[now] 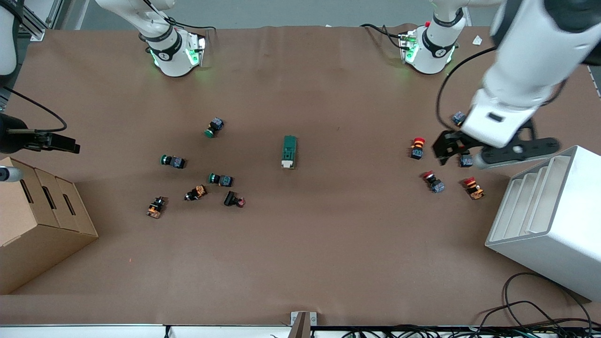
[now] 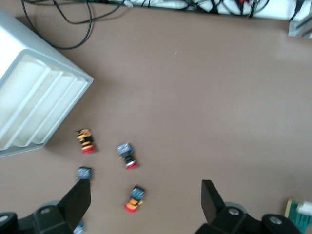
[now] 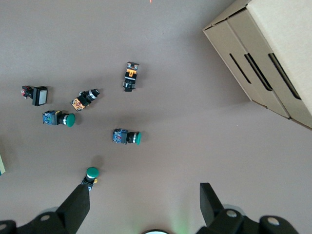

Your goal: Close load switch with both arms

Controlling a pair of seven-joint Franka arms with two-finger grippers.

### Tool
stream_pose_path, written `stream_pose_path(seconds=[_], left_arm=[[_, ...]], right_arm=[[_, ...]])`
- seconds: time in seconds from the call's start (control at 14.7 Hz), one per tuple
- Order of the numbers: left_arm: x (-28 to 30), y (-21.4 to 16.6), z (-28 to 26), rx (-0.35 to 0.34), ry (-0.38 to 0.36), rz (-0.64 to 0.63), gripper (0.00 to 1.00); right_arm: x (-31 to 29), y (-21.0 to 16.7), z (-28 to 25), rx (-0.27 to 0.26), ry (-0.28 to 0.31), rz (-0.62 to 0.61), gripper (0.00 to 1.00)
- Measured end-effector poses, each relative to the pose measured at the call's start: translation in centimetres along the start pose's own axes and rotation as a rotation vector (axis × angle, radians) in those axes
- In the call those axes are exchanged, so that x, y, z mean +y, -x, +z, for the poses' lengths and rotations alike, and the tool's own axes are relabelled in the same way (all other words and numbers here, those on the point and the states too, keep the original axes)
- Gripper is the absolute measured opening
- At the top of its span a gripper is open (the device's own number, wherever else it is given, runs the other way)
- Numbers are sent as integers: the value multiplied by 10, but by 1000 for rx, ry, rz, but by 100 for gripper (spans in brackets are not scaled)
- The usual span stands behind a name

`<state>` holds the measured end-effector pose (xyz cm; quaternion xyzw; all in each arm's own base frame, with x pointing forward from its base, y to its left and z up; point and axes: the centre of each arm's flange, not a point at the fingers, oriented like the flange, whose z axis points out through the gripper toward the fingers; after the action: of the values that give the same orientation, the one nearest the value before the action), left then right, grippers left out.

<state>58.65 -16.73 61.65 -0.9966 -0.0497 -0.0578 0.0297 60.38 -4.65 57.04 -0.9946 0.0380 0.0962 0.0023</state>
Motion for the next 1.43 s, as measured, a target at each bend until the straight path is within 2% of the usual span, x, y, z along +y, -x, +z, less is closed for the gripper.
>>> stream_pose_path(seconds=[0.27, 0.48, 1.02, 1.43], left_arm=[[-77, 7, -18, -68, 12, 110, 100], [-108, 22, -19, -93, 48, 160, 100], [-112, 59, -33, -109, 52, 169, 100], [-113, 58, -31, -113, 51, 166, 100]], right_arm=[[4, 0, -3, 6, -1, 5, 100], [8, 1, -6, 8, -3, 12, 100], [3, 7, -15, 8, -4, 3, 100], [5, 54, -42, 29, -13, 1, 100]])
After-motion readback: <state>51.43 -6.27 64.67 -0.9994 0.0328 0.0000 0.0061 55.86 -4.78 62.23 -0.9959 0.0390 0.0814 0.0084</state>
